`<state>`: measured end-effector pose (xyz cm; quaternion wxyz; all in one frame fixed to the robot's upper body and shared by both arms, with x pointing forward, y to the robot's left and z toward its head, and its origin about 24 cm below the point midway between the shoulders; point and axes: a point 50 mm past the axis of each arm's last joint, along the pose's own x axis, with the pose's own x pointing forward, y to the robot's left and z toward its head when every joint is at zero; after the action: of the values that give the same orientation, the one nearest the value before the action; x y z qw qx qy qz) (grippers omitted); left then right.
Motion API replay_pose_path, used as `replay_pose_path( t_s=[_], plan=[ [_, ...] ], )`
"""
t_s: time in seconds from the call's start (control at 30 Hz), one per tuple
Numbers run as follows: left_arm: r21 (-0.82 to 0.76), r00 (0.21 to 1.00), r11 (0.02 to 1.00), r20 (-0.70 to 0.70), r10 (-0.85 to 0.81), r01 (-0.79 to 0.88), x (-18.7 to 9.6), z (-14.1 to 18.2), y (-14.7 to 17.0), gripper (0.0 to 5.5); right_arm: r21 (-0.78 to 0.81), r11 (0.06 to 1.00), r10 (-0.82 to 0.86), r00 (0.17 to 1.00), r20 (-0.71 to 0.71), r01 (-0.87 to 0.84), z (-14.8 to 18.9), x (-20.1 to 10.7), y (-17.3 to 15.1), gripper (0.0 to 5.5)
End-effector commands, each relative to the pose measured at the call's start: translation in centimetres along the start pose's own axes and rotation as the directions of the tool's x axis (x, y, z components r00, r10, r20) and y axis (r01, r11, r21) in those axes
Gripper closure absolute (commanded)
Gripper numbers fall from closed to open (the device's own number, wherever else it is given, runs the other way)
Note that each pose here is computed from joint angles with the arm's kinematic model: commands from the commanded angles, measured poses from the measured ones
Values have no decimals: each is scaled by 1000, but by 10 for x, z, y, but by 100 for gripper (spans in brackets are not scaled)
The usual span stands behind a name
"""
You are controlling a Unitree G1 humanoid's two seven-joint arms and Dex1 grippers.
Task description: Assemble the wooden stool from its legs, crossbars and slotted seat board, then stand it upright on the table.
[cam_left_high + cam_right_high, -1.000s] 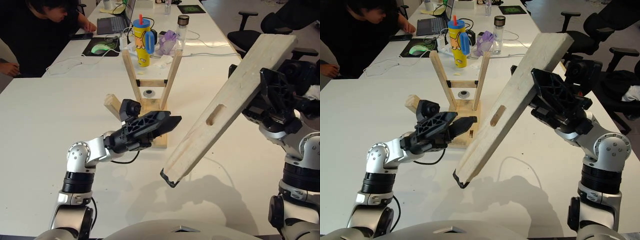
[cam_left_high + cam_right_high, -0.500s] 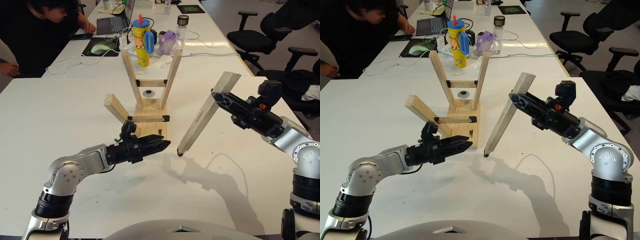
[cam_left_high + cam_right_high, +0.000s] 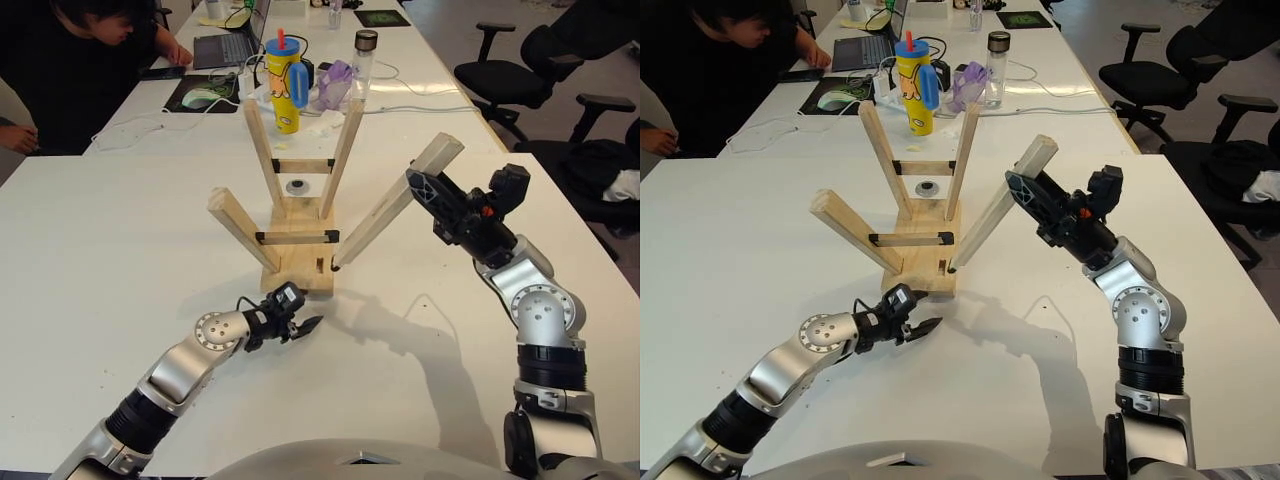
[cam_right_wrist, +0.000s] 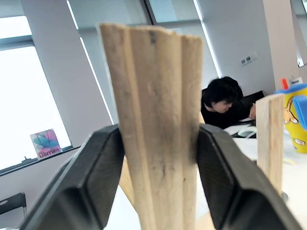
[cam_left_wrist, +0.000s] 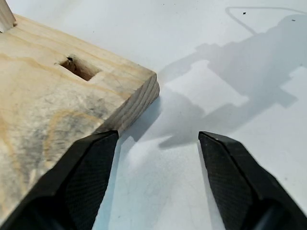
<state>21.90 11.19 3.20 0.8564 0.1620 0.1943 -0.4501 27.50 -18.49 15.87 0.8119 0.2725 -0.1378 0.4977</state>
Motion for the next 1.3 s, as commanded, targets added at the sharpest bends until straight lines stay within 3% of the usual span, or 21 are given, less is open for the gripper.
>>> replay_pose_path(
  t_s=[0.03,0.23,0.43,0.77,1.0,1.3],
  plan=[
    [11,1000,1000,-18,20,-20,1,-4,3,237,-10,998,55,998,8,-55,-4,13,-1,332],
    [27,1000,1000,-30,0,1,0,-3,4,237,8,999,50,999,-10,-50,-25,14,-9,332],
    [25,997,998,50,-61,60,-5,14,0,237,-18,1000,14,1000,-11,-15,-33,9,-19,332],
    [58,994,993,19,-104,103,-6,12,3,237,-58,998,-9,999,-40,7,-45,2,-30,332],
    [86,987,996,155,-31,18,-8,29,13,237,-79,997,16,998,-66,-21,-47,8,-32,333],
    [146,997,986,28,76,-79,0,14,19,237,-158,977,103,967,-234,-142,-56,20,-23,334]
  ],
)
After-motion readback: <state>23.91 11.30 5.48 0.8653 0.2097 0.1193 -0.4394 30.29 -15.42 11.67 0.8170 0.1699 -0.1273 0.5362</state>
